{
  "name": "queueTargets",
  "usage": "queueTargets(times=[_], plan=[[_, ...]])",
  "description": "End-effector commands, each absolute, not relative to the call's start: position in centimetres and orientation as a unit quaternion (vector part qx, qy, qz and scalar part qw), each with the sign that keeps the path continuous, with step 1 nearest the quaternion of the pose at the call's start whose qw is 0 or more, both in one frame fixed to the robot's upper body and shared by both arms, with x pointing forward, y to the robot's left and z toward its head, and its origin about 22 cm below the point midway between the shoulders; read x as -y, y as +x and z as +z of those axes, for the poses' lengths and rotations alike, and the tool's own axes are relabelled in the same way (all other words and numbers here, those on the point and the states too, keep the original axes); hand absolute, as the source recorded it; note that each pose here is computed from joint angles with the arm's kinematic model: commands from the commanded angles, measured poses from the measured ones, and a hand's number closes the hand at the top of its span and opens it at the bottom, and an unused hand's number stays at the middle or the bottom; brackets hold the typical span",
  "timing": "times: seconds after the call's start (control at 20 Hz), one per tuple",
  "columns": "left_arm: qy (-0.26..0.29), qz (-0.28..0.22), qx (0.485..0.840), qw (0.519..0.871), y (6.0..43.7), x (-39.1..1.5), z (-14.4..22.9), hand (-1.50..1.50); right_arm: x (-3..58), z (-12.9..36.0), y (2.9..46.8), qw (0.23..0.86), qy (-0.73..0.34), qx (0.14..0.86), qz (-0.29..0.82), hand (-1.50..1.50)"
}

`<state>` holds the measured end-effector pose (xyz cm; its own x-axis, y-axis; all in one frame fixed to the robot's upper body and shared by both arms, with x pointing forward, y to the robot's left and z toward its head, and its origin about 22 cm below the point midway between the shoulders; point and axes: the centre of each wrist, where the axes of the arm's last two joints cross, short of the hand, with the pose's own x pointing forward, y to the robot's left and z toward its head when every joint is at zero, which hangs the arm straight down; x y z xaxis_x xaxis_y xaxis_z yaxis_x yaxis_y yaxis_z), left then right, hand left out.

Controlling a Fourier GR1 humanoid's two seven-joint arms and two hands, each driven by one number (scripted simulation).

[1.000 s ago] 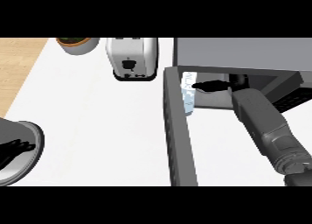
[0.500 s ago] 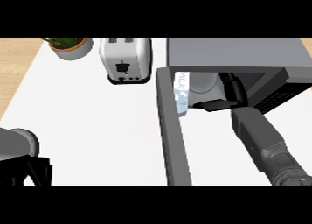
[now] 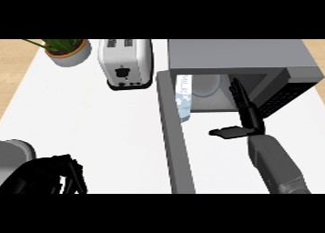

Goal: Pick up the milk, place it into the microwave and close the microwave

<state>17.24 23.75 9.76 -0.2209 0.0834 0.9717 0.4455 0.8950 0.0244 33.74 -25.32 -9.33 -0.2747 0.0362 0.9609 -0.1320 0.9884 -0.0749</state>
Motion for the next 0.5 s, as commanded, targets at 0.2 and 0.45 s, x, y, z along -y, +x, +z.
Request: queueTargets(times=[0.2,0.45], plan=[[-0.186,-0.196,0.763,0.587,19.7,-19.7,8.2,1.5,29.4,-11.5,27.4,0.61,0.015,0.791,0.054,-1.5],[-0.182,-0.256,0.762,0.566,22.5,-14.8,7.6,1.5,33.2,-10.2,24.9,0.601,0.011,0.797,0.059,-1.5]])
